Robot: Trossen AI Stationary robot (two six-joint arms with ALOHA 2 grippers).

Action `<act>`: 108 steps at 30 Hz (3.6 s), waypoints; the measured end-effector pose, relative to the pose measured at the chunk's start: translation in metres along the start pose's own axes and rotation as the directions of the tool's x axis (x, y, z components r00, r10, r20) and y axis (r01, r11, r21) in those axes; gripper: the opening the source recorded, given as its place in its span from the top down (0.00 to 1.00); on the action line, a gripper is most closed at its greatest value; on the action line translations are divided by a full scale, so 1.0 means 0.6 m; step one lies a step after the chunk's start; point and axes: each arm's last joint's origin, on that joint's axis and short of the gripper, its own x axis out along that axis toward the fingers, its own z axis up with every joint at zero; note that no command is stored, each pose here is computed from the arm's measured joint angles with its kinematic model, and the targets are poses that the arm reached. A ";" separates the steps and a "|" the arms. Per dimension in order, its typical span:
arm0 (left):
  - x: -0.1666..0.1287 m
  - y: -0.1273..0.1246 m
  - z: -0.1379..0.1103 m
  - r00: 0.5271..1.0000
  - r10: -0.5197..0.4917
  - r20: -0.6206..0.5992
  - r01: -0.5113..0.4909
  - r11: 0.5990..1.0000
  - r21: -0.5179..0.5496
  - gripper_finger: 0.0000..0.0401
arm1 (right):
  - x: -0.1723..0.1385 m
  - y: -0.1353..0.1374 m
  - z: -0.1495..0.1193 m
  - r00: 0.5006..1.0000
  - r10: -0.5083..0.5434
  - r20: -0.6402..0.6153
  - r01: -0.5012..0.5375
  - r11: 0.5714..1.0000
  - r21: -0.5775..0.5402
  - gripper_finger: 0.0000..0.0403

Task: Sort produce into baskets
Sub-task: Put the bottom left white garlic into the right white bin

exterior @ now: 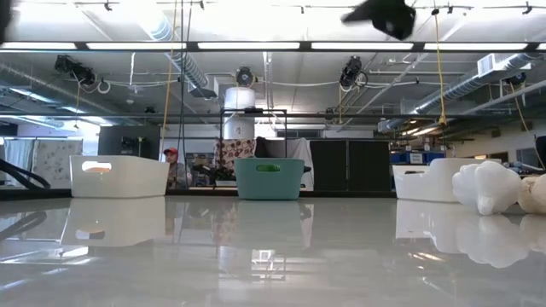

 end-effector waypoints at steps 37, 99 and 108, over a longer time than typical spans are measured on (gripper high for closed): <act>-0.144 -0.096 0.412 0.889 -0.165 0.428 -0.250 0.608 0.753 0.68 | 0.039 0.008 0.042 0.956 0.009 0.292 -0.027 0.998 0.055 0.26; -0.179 0.054 0.351 0.905 0.260 0.338 -0.370 0.871 0.322 0.33 | -0.140 -0.264 0.073 0.799 -0.591 -0.111 0.586 0.725 0.362 0.65; -0.149 0.088 0.335 0.888 0.353 0.296 -0.432 0.860 0.271 0.33 | -0.197 -0.353 0.051 0.521 -0.790 -0.325 0.843 0.415 0.342 0.65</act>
